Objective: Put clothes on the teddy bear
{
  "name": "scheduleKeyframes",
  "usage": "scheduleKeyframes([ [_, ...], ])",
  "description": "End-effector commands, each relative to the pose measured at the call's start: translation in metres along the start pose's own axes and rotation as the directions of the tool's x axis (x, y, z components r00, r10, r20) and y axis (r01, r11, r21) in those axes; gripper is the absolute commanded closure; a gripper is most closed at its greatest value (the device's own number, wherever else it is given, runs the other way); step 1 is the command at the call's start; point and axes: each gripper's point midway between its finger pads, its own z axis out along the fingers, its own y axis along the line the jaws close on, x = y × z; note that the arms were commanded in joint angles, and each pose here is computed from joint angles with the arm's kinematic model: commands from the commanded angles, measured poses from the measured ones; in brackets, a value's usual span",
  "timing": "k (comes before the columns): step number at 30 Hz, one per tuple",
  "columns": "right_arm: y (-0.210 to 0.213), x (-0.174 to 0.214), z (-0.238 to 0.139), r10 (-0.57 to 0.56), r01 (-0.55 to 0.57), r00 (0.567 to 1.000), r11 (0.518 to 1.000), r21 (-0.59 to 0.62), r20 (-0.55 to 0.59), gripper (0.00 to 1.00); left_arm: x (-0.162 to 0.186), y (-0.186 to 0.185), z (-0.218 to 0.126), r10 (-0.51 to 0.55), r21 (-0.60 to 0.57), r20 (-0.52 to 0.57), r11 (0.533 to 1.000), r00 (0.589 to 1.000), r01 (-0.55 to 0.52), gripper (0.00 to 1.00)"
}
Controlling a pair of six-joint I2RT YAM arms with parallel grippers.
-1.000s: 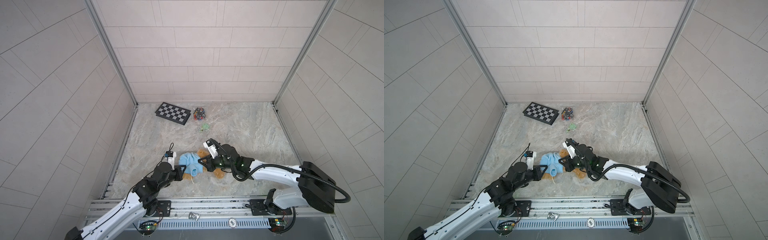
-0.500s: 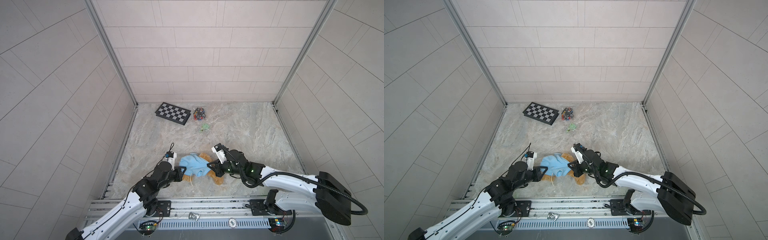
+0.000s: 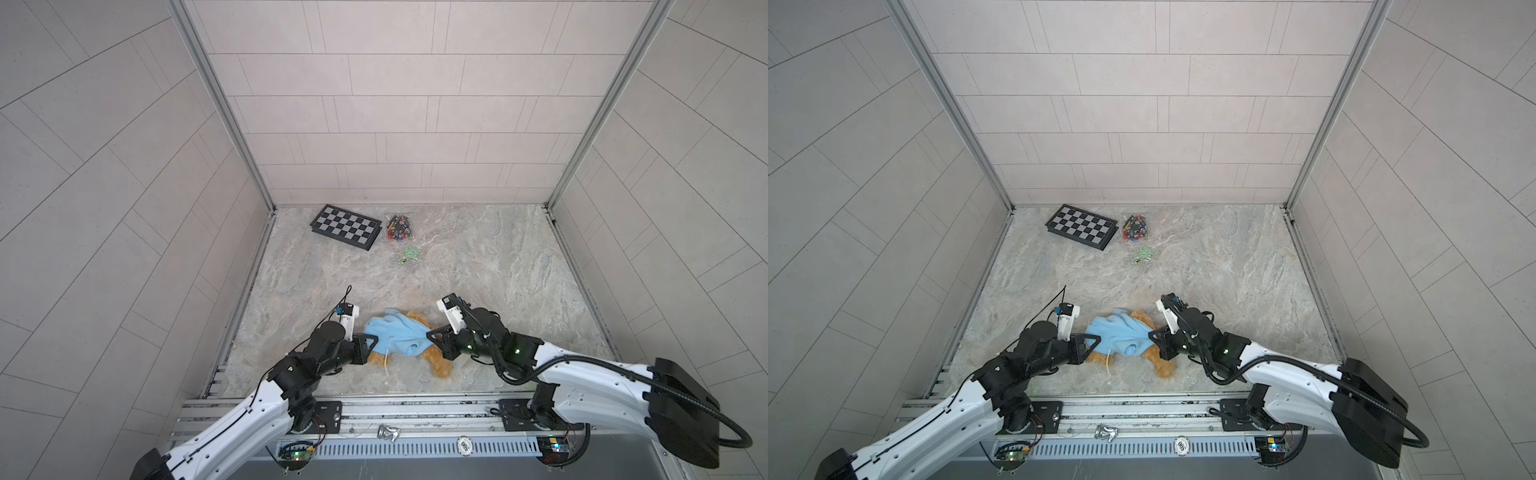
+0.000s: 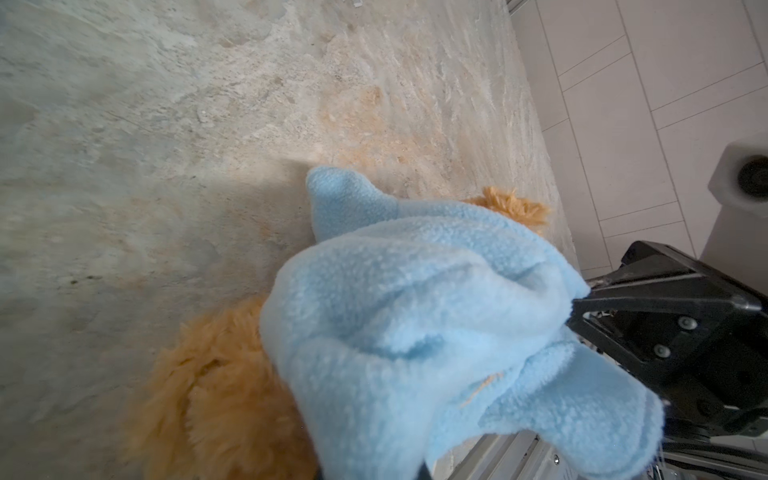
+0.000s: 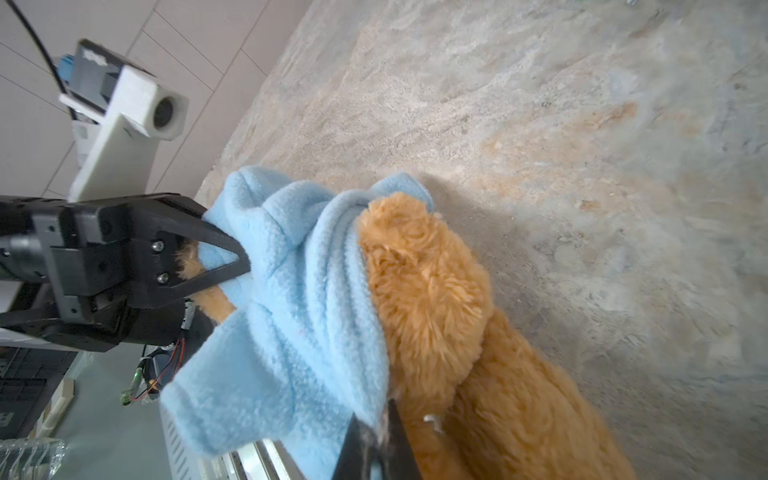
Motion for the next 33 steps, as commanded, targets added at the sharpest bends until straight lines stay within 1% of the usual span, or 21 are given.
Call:
scheduleKeyframes([
  [1,-0.011,0.011,0.010,-0.034,0.043,0.992,0.996,0.074,-0.124,1.00,-0.009,0.006,-0.005,-0.007,-0.070,0.025,0.998,1.000,0.009,1.00],
  [3,-0.005,0.007,0.012,-0.070,0.081,0.986,0.995,0.066,-0.152,0.98,-0.015,-0.013,-0.011,0.013,-0.025,0.023,1.000,1.000,-0.013,1.00],
  [6,0.001,0.004,0.013,-0.147,0.156,0.977,0.987,0.048,-0.155,0.94,-0.023,-0.033,-0.022,0.035,0.017,0.018,0.999,0.999,-0.035,1.00],
  [9,0.006,-0.002,0.008,-0.206,0.213,0.968,0.976,0.034,-0.141,0.86,-0.024,-0.032,-0.027,0.029,-0.017,-0.001,0.999,1.000,-0.029,1.00],
  [10,0.010,-0.006,0.002,-0.241,0.246,0.963,0.969,0.030,-0.120,0.80,-0.024,-0.029,-0.028,0.032,-0.043,-0.011,0.999,0.999,-0.032,1.00],
  [11,0.014,-0.010,-0.005,-0.283,0.288,0.954,0.957,0.033,-0.101,0.76,-0.023,-0.025,-0.029,0.035,-0.068,-0.019,0.997,0.999,-0.036,1.00],
  [13,0.022,-0.014,-0.020,-0.381,0.384,0.922,0.923,0.034,-0.069,0.68,-0.022,-0.020,-0.029,0.036,-0.099,-0.029,0.994,0.999,-0.039,1.00],
  [15,0.033,-0.017,-0.033,-0.457,0.457,0.889,0.889,0.023,-0.033,0.59,-0.022,-0.019,-0.029,0.024,-0.104,-0.031,0.994,0.999,-0.027,1.00],
  [16,0.042,-0.020,-0.040,-0.495,0.495,0.869,0.869,0.018,0.007,0.53,-0.021,-0.020,-0.029,0.017,-0.100,-0.033,0.995,0.999,-0.020,1.00],
  [17,0.049,-0.021,-0.046,-0.525,0.524,0.851,0.851,0.014,0.037,0.47,-0.020,-0.020,-0.028,0.011,-0.100,-0.040,0.995,0.999,-0.015,1.00],
  [20,0.066,-0.022,-0.053,-0.611,0.612,0.788,0.791,0.013,0.071,0.35,-0.019,-0.021,-0.029,-0.002,-0.107,-0.059,0.994,0.998,-0.004,1.00],
  [23,0.074,-0.014,-0.042,-0.699,0.699,0.714,0.715,0.013,0.045,0.32,-0.018,-0.026,-0.030,-0.011,-0.100,-0.087,0.995,0.996,0.003,1.00],
  [25,0.085,-0.022,-0.035,-0.735,0.735,0.676,0.677,0.016,0.053,0.31,-0.016,-0.031,-0.030,-0.006,-0.092,-0.119,0.996,0.993,-0.005,1.00],
  [27,0.090,-0.022,-0.026,-0.769,0.770,0.638,0.638,0.003,0.040,0.30,-0.015,-0.035,-0.030,-0.001,-0.088,-0.150,0.996,0.989,-0.013,1.00],
  [30,0.091,-0.021,-0.012,-0.802,0.802,0.597,0.597,0.001,0.034,0.30,-0.015,-0.043,-0.030,0.000,-0.071,-0.180,0.997,0.984,-0.013,1.00],
  [33,0.088,-0.017,0.000,-0.827,0.827,0.562,0.562,-0.001,-0.001,0.30,-0.015,-0.049,-0.031,-0.003,-0.061,-0.201,0.998,0.979,-0.010,1.00],
])
